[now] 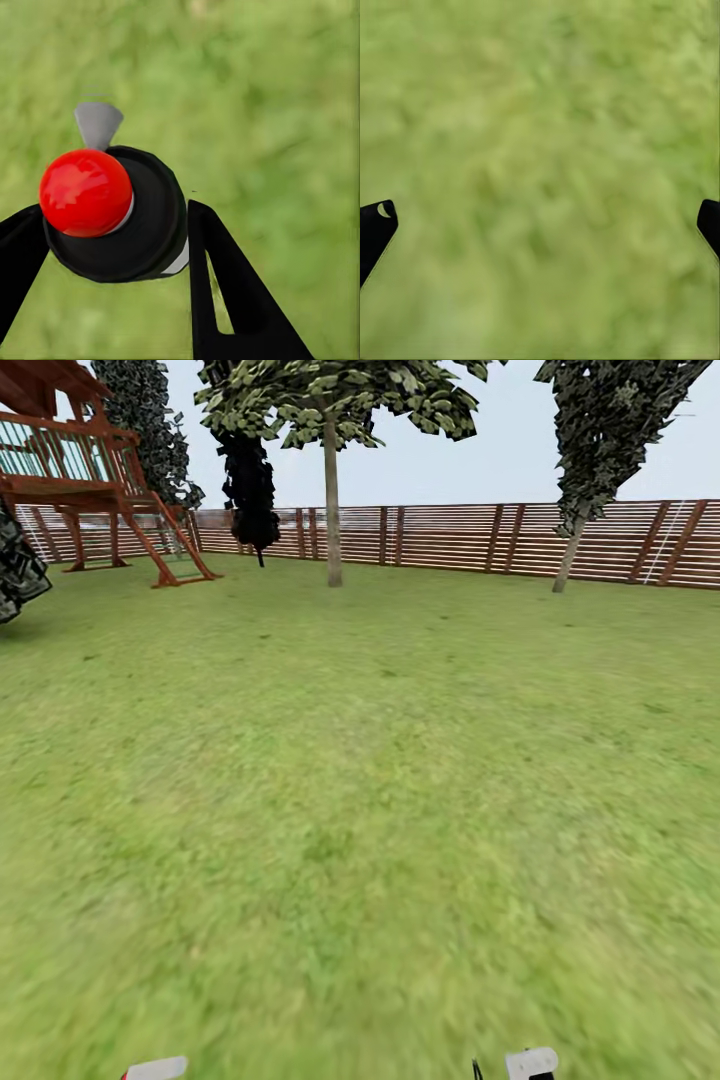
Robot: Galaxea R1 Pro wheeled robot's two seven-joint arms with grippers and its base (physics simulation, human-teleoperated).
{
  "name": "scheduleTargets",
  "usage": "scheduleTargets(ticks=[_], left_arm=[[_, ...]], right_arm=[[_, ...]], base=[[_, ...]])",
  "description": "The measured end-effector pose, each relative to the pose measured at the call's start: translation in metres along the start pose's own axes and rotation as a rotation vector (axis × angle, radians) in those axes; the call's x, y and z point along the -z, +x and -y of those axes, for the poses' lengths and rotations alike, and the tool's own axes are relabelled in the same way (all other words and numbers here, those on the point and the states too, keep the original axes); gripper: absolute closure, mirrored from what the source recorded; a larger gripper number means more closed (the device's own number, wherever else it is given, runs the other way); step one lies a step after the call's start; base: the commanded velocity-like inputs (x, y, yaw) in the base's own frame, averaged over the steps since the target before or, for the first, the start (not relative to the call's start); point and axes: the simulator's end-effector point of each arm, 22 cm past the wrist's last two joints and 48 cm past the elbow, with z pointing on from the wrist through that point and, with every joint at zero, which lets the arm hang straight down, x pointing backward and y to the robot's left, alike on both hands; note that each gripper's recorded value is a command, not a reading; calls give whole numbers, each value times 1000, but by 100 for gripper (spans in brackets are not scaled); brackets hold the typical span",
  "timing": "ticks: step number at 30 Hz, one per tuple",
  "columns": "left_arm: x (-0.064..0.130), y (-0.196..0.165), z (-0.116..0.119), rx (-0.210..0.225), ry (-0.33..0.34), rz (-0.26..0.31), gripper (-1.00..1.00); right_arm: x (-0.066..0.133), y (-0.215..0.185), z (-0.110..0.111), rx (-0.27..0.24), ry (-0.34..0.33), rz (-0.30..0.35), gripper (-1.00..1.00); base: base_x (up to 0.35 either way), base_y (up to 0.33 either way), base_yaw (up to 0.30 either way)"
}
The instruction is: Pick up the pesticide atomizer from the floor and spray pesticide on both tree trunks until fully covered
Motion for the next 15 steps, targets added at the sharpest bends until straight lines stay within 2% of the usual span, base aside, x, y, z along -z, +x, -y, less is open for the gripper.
scheduleTargets(ticks=[15], left_arm=[[0, 0, 0, 0, 0, -1, 100]], right_arm=[[0, -2, 0, 1, -1, 5, -100]], base=[[340, 0, 8]])
